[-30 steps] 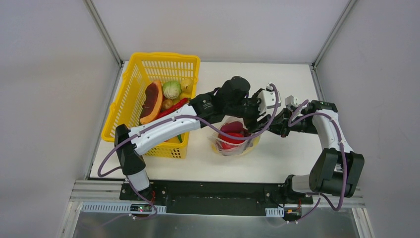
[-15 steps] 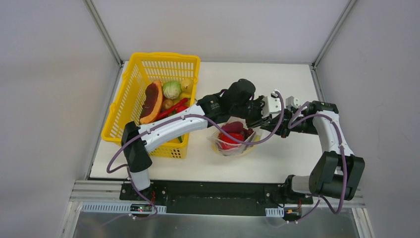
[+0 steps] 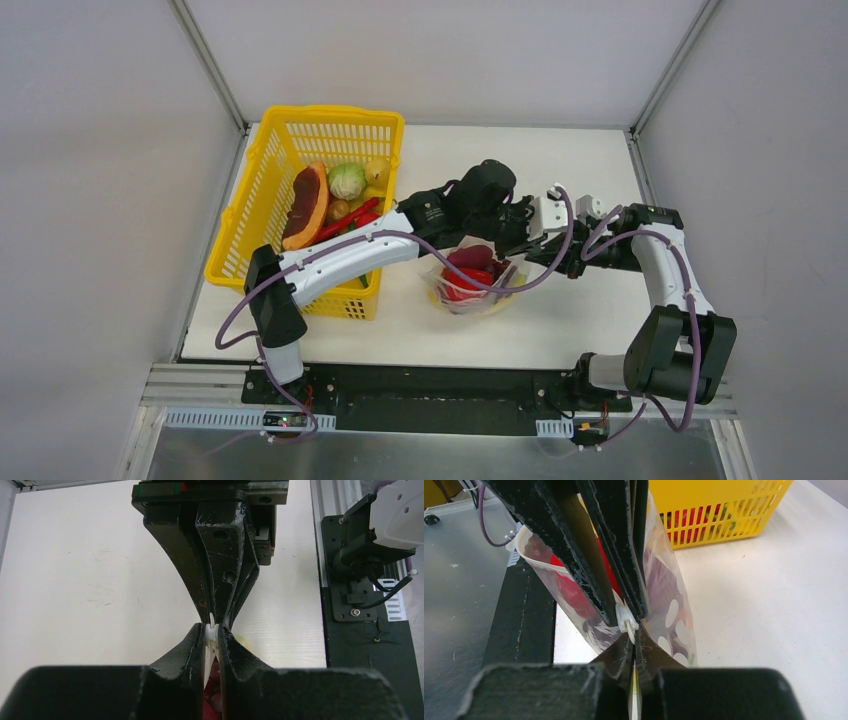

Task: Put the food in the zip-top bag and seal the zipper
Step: Zip the zipper food storage bag at the center of the board.

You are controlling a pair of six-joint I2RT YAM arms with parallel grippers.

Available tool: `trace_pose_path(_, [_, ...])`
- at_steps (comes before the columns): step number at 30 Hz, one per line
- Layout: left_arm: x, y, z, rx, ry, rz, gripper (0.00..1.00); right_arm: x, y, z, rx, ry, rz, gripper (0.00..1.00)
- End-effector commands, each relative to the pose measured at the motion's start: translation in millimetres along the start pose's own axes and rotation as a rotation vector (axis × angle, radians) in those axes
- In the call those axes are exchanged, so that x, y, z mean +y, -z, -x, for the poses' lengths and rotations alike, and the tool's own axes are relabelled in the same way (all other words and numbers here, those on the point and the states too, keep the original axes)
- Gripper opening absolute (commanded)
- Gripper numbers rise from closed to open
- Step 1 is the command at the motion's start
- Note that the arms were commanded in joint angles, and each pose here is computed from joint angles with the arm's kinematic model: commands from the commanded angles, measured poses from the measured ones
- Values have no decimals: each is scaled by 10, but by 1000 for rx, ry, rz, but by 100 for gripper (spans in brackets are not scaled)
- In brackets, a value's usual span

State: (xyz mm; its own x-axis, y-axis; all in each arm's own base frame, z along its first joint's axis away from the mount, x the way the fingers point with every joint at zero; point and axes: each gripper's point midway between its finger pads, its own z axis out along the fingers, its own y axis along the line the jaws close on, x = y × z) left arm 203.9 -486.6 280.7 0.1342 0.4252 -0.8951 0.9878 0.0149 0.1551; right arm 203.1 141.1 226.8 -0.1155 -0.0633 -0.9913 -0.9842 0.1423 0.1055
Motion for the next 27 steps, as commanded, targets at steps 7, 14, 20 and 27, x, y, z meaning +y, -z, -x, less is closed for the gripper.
trace_pose_path(7, [-72, -6, 22, 12, 32, -39, 20, 14, -8, 125, -38, 48, -11, 0])
trace_pose_path(14, [-77, -24, 17, 11, 43, -41, 16, 13, -8, 126, -40, 49, -11, 0])
trace_pose_path(20, [-62, -15, 82, -12, 49, -33, 12, 9, -7, 120, -39, 47, -11, 0])
trace_pose_path(27, [-112, 45, 213, -57, 65, -56, 15, 10, -8, 113, -37, 45, -10, 0])
